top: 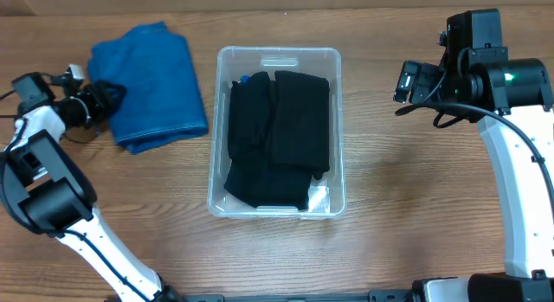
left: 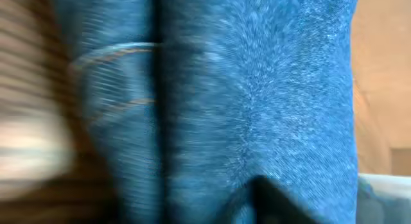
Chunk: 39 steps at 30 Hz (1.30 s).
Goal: Pack container
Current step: 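Move the left gripper to the folded blue denim and grasp it, then carry the blue denim over the bin and lay it on top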
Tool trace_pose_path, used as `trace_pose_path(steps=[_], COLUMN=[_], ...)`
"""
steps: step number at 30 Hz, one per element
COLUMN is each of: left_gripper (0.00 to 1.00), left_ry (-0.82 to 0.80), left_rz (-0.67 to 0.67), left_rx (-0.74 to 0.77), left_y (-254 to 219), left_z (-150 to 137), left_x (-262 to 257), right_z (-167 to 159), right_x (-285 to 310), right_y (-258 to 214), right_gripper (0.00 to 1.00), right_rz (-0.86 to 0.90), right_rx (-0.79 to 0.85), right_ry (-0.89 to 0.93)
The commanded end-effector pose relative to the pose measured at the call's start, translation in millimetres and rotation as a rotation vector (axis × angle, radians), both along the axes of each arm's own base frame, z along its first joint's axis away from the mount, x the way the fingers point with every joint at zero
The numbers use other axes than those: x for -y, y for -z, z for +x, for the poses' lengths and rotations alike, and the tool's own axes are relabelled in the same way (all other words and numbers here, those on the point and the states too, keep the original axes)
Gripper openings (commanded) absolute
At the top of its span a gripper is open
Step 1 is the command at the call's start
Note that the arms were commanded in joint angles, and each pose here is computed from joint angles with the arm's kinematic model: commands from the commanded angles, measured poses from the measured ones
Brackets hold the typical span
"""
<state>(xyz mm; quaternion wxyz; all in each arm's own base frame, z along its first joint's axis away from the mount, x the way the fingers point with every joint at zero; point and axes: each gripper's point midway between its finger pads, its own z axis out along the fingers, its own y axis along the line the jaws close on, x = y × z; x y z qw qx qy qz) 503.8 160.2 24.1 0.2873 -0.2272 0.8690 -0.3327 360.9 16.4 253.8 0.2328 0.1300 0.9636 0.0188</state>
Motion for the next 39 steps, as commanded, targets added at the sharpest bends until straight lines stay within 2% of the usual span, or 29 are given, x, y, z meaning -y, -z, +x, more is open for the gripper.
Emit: trace_pose_path(steps=[1,4,6,8,9,10,11,13,15,17,20,23,26,30,34,38,39], left_gripper=[0.04,0.04,0.04,0.04,0.04,0.04,0.04,0.04,0.04,0.04,0.04,0.04,0.04,0.04,0.04,0.04,0.04], left_ry=[0.067,0.099,0.125,0.140,0.146,0.157,0.175,0.234,0.292,0.327,0.380,0.520,0.638,0.750,0.728,0.658,0.640], left_rz=[-0.187,-0.157,-0.095,0.003,0.037,0.083,0.128,0.159,0.173,0.213,0.254,0.282,0.287,0.269,0.298,0.359,0.319], left_rx=[0.005,0.028,0.105,0.252,0.304,0.379,0.482,0.588,0.640,0.615,0.475,0.377,0.310,0.321,0.245,0.233,0.237], left_y=[-14,-55,-111,-201,-229,-269,-326,-377,-408,-411,-380,-341,-302,-274,-247,-241,-246], left_z=[-2,-12,-20,-36,-43,-55,-79,-110,-145,-173,-192,-192,-178,-171,-165,-153,-151], left_x=[37,43,47,57,63,75,103,147,198,242,286,339,388,447,459,448,452], right_z=[-4,-8,-10,-11,-11,-11,-12,-14,-15,-15,-15,-15,-15,-15,-15,-15,-15], right_x=[1,1,2,2,2,2,2,2,2,2,1,0,0,0,0,0,0], right_y=[0,2,3,3,4,4,4,5,5,5,5,5,6,6,6,6,6], right_gripper=[1.00,1.00,1.00,1.00,1.00,1.00,1.00,1.00,1.00,1.00,1.00,1.00,1.00,1.00,1.00,1.00,1.00], right_rz=[0.000,-0.001,-0.002,-0.001,-0.002,-0.002,-0.002,-0.003,-0.002,-0.003,0.004,0.007,0.007,0.007,0.007,0.007,0.007], right_rx=[-0.012,-0.031,-0.039,-0.042,-0.043,-0.045,-0.050,-0.058,-0.062,-0.061,-0.062,-0.062,-0.063,-0.063,-0.063,-0.063,-0.063], right_ry=[0.002,0.002,0.003,0.003,0.003,0.003,0.003,0.003,0.003,0.003,0.000,-0.002,-0.002,-0.002,-0.002,-0.002,-0.002])
